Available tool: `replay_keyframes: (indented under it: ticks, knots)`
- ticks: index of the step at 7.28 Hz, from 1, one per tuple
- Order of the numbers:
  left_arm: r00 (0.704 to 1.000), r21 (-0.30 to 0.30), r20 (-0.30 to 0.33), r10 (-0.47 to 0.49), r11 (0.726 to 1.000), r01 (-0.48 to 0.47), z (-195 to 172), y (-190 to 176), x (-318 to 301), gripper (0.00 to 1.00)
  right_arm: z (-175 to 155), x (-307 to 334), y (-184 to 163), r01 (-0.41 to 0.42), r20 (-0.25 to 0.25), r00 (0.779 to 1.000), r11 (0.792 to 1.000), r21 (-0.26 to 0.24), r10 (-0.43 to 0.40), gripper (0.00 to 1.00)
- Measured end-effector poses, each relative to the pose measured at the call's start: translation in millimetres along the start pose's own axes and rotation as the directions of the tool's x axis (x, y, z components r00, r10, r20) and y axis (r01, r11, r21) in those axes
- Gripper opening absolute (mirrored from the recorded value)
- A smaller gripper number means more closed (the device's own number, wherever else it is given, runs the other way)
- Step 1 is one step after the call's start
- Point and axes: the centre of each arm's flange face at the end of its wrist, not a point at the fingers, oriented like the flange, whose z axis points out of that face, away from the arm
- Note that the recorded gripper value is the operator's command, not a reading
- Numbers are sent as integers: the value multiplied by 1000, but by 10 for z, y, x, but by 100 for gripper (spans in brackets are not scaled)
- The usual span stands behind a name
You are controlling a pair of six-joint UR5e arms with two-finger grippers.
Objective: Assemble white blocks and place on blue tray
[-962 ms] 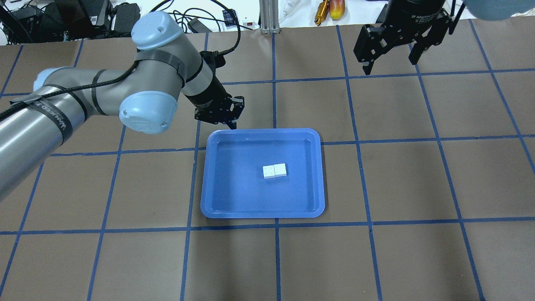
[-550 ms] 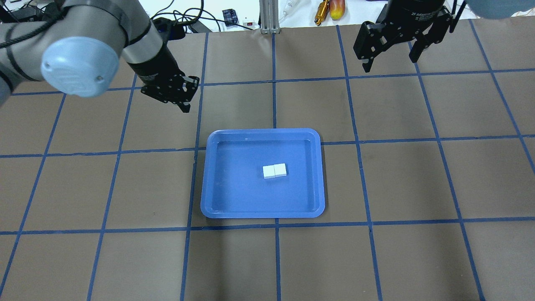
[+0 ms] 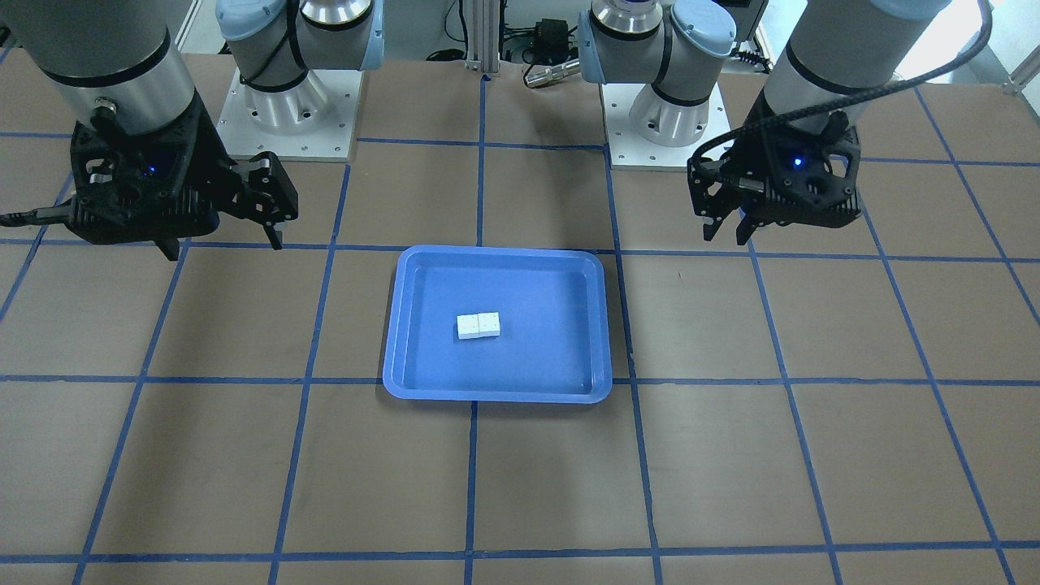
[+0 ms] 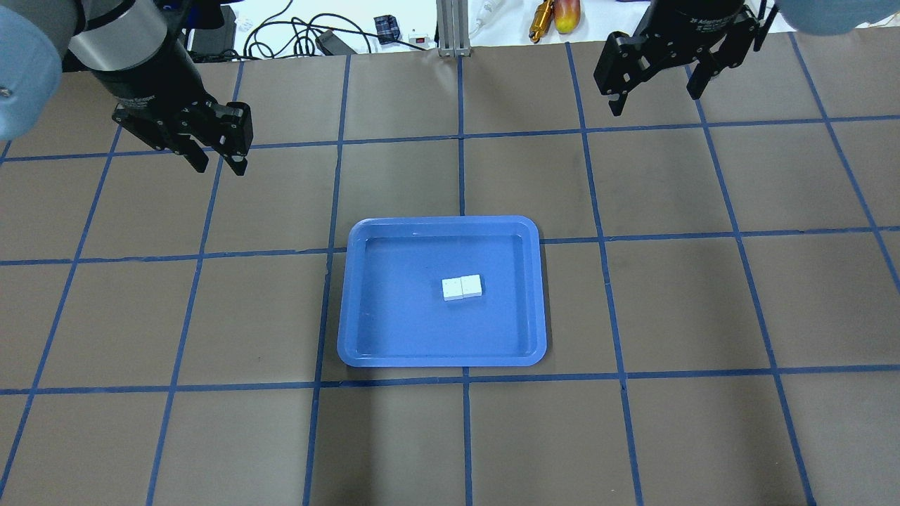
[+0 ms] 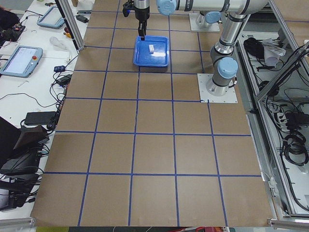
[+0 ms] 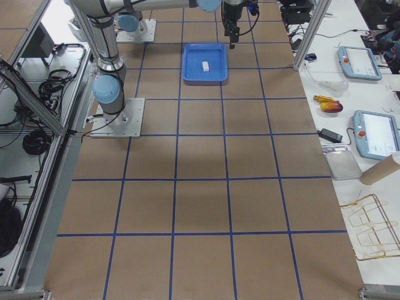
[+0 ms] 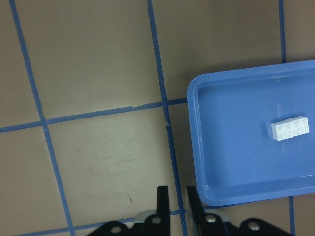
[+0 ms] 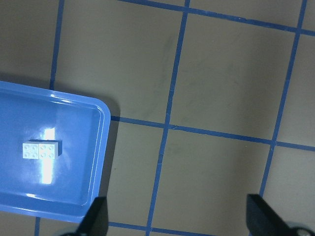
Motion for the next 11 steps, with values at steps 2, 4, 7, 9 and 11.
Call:
replay_keyframes:
  ticks: [2,4,7,9,11]
  knots:
    - [999,15,0,-44,999,44,-61,32,5,100,6,-3,-1,0,3,1000,1000,0,0,100]
    - [997,16,-5,-75,997,75,-80,54,16,100,7,-3,-1,0,3,1000,1000,0,0,100]
    - [995,14,-17,-100,995,100,-74,47,24,100,2,-3,-5,0,4,1000,1000,2,0,100]
    - [995,14,-17,-102,995,102,-74,46,23,100,4,-3,-8,-1,4,1000,1000,2,1,100]
    - [995,14,-17,-102,995,102,-78,49,24,100,0,-3,-6,-1,4,1000,1000,3,1,100]
